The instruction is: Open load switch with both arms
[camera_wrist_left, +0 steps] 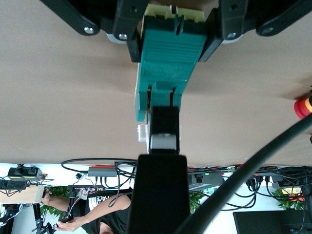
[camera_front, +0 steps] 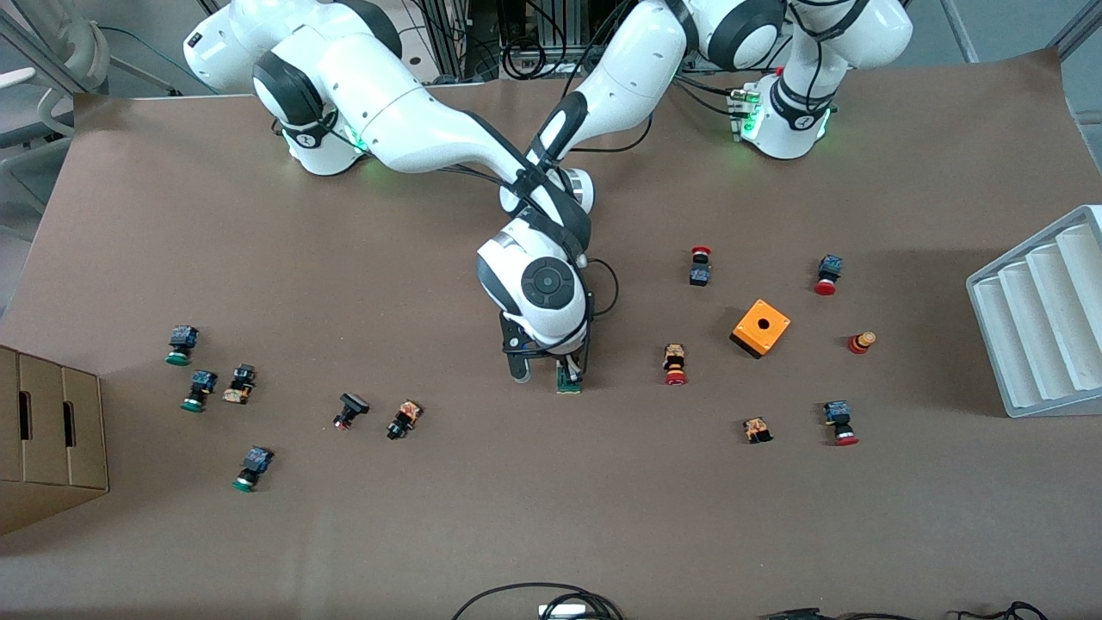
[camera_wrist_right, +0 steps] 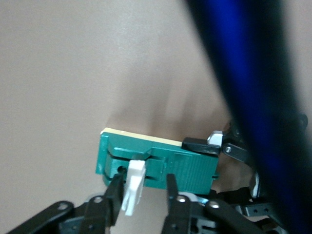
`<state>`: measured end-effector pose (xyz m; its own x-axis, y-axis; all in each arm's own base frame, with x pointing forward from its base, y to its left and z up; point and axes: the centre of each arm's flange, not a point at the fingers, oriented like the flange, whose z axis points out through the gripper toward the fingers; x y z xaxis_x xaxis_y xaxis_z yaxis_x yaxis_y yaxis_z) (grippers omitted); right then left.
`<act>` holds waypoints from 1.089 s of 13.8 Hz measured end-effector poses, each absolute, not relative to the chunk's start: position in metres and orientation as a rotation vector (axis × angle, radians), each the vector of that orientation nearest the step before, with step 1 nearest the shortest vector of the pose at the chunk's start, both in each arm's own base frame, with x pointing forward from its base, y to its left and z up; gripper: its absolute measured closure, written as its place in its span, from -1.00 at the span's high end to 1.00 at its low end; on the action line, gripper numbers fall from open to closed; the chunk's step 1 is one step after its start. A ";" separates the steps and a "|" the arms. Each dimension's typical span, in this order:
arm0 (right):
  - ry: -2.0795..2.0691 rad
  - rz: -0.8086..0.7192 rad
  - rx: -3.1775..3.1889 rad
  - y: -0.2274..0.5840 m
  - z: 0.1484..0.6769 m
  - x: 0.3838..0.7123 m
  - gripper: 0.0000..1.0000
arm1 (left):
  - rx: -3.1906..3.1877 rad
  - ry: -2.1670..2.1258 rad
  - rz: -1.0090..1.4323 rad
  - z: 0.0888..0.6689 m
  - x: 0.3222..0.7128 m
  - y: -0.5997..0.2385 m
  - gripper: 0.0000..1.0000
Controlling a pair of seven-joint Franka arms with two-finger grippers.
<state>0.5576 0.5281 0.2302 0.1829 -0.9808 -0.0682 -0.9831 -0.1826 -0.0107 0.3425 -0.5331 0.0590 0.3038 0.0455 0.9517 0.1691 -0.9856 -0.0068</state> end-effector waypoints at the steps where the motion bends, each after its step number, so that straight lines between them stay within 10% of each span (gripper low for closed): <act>1: 1.975 0.073 -2.378 0.528 0.229 0.557 0.04 | -2.450 -0.202 -1.782 0.059 0.342 -0.533 0.06; 9: 1.983 0.082 -2.328 0.519 0.254 0.569 0.00 | -2.449 -0.203 -1.783 0.059 0.343 -0.533 0.06; 15: 1.988 0.103 -2.308 0.517 0.263 0.572 -0.65 | -2.449 -0.203 -1.783 0.059 0.343 -0.533 0.06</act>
<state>0.5720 0.5167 0.2633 0.1484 -0.9825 -0.1122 -0.9889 -0.1463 -0.0268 0.3426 -0.5332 0.0592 0.3031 0.0456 0.9519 0.1694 -0.9855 -0.0067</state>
